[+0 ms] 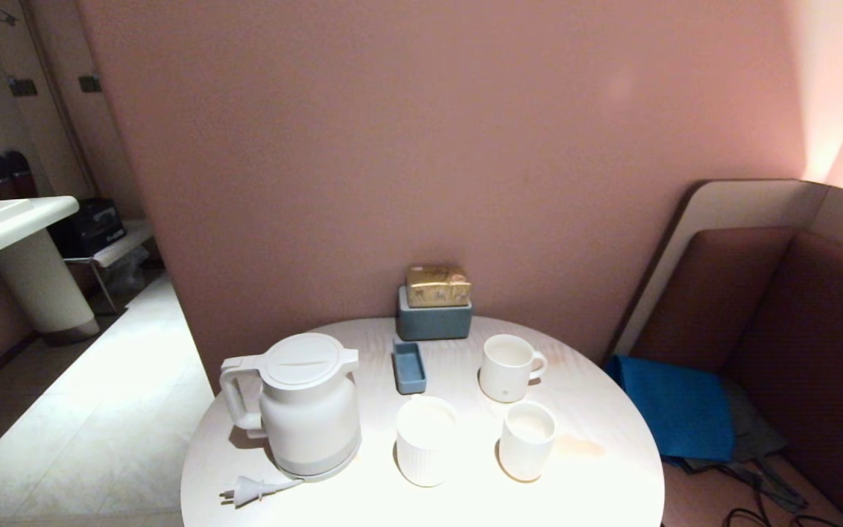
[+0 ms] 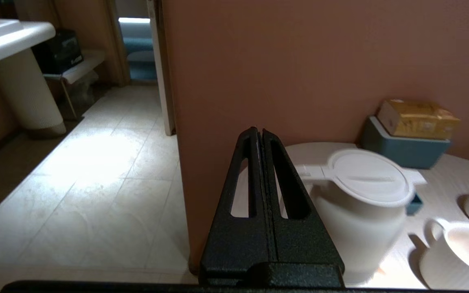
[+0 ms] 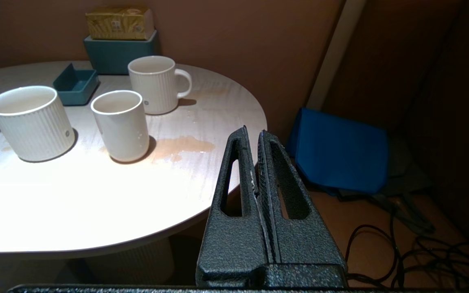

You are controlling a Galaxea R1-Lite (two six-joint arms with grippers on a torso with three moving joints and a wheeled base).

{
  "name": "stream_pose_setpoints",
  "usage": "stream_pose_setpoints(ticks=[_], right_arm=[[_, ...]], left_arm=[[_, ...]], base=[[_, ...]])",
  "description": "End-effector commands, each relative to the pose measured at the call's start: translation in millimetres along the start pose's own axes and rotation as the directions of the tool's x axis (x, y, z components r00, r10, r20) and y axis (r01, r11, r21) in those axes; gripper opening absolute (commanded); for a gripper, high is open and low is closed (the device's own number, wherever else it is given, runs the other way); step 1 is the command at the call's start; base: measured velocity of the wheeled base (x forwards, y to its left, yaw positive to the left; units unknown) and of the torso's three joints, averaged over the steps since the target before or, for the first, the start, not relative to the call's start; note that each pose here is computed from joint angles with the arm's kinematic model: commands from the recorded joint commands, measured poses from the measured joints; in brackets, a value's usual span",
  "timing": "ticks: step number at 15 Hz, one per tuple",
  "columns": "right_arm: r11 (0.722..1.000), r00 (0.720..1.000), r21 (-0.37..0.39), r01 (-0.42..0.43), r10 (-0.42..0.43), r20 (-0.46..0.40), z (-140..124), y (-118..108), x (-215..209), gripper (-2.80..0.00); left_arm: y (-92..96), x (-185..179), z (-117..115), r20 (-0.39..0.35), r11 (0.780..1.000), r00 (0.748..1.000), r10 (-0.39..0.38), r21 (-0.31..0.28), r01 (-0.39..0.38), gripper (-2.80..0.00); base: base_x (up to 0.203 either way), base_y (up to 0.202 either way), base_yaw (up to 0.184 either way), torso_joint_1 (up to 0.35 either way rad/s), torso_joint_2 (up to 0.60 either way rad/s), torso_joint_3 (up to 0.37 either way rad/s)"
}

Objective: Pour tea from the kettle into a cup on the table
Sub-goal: Pick up the kettle

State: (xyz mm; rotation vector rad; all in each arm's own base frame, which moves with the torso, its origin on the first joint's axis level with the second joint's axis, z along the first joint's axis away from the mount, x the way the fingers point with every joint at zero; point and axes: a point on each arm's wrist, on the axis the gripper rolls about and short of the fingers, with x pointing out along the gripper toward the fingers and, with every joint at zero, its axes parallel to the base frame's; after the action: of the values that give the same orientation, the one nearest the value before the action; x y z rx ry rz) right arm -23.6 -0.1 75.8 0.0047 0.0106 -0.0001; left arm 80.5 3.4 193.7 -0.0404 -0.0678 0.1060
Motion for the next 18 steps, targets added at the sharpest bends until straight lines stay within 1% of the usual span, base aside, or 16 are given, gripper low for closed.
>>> stream_pose_setpoints(ticks=[1,3,5,7,8,10,12,13,14,18], right_arm=[[1.0,1.0,0.0,0.0,0.0,-0.002,0,0,0,-2.8],[1.0,1.0,0.0,0.0,0.0,-0.002,0,0,0,-2.8],[1.0,1.0,0.0,0.0,0.0,-0.002,0,0,0,-2.8],[1.0,1.0,0.0,0.0,0.0,-0.002,0,0,0,-2.8],[1.0,1.0,0.0,0.0,0.0,-0.002,0,0,0,-2.8],[1.0,1.0,0.0,0.0,0.0,-0.002,0,0,0,-2.8],[1.0,1.0,0.0,0.0,0.0,-0.002,0,0,0,-2.8],[1.0,1.0,0.0,0.0,0.0,-0.002,0,0,0,-2.8],[1.0,1.0,0.0,0.0,0.0,-0.002,0,0,0,-2.8],[1.0,1.0,0.0,0.0,0.0,-0.002,0,0,0,-2.8]], left_arm=[[-8.3,55,-27,-0.136,1.0,0.991,-0.011,0.013,0.013,-2.8],[-16.9,76,-50,-0.177,0.999,0.984,-0.035,0.019,0.039,-2.8],[-22.6,92,-73,-0.217,0.999,0.976,-0.022,0.029,0.029,-2.8],[-28.0,99,-96,-0.244,0.999,0.97,-0.017,0.036,0.026,-2.8],[-31.0,103,-107,-0.269,0.999,0.963,-0.007,0.035,0.017,-2.8],[-36.0,109,-126,-0.329,0.999,0.944,0.001,0.038,0.013,-2.8],[-39.4,113,-146,-0.397,0.998,0.918,0.006,0.053,0.017,-2.8],[-40.4,115,-153,-0.425,0.998,0.905,0.008,0.059,0.019,-2.8],[-42.2,120,-158,-0.432,0.998,0.902,0.007,0.057,0.019,-2.8],[-47.0,134,-159,-0.399,0.999,0.917,-0.004,0.045,0.024,-2.8]], base=[[0.0,0.0,0.0,0.0,0.0,0.0],[0.0,0.0,0.0,0.0,0.0,0.0],[0.0,0.0,0.0,0.0,0.0,0.0],[0.0,0.0,0.0,0.0,0.0,0.0],[0.0,0.0,0.0,0.0,0.0,0.0],[0.0,0.0,0.0,0.0,0.0,0.0],[0.0,0.0,0.0,0.0,0.0,0.0],[0.0,0.0,0.0,0.0,0.0,0.0],[0.0,0.0,0.0,0.0,0.0,0.0],[0.0,0.0,0.0,0.0,0.0,0.0]])
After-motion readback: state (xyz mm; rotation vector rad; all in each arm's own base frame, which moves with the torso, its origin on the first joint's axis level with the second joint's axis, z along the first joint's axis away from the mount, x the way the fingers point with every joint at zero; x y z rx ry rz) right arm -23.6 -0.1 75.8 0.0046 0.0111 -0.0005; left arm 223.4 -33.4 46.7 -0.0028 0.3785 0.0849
